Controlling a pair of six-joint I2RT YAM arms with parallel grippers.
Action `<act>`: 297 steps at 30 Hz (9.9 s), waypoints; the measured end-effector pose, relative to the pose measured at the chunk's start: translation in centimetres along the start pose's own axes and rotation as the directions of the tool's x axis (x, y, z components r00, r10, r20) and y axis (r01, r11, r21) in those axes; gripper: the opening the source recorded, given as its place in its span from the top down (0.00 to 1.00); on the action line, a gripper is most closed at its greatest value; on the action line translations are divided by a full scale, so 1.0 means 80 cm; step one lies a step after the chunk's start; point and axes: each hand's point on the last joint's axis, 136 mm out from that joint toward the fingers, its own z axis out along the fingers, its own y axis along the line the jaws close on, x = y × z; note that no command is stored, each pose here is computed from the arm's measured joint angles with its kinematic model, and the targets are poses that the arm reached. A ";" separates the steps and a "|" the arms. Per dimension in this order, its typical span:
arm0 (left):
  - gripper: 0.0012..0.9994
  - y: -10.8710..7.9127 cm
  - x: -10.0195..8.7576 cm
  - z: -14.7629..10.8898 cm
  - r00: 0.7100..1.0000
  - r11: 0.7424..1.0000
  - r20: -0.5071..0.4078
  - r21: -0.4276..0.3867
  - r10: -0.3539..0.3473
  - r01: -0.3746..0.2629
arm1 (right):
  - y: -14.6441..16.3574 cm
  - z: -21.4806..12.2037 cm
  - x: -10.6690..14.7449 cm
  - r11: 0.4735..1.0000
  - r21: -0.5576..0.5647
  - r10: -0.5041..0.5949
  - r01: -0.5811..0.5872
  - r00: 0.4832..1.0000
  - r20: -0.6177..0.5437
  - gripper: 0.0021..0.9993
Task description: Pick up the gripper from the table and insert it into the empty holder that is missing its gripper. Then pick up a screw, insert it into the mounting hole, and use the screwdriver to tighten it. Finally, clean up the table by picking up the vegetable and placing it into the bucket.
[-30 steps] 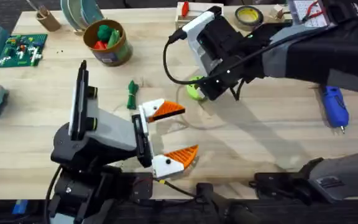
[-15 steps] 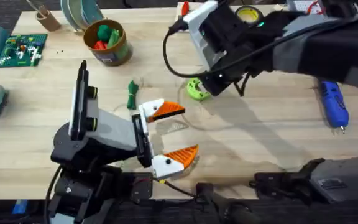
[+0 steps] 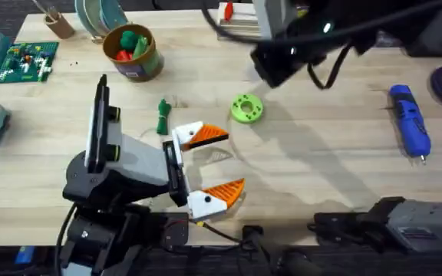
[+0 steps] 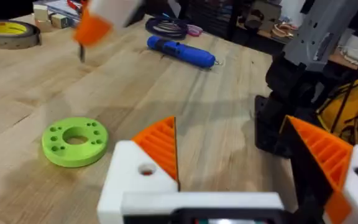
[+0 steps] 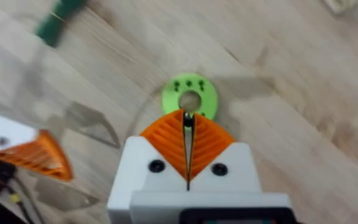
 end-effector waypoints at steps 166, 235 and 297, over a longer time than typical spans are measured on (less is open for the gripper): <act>0.01 0.012 -0.003 0.000 0.989 0.988 0.003 -0.056 0.146 -0.145 | 0.205 -0.033 0.010 0.925 -0.328 -0.201 0.193 0.980 0.011 1.00; 0.01 0.011 -0.003 0.000 0.989 0.988 0.003 -0.051 0.146 -0.146 | 0.206 -0.020 0.008 0.932 -0.307 -0.205 0.192 0.979 -0.011 0.42; 1.00 0.011 -0.003 0.000 0.988 0.986 0.002 -0.053 0.156 -0.155 | -0.362 -0.189 0.279 0.282 0.379 0.916 -0.881 0.365 0.167 0.10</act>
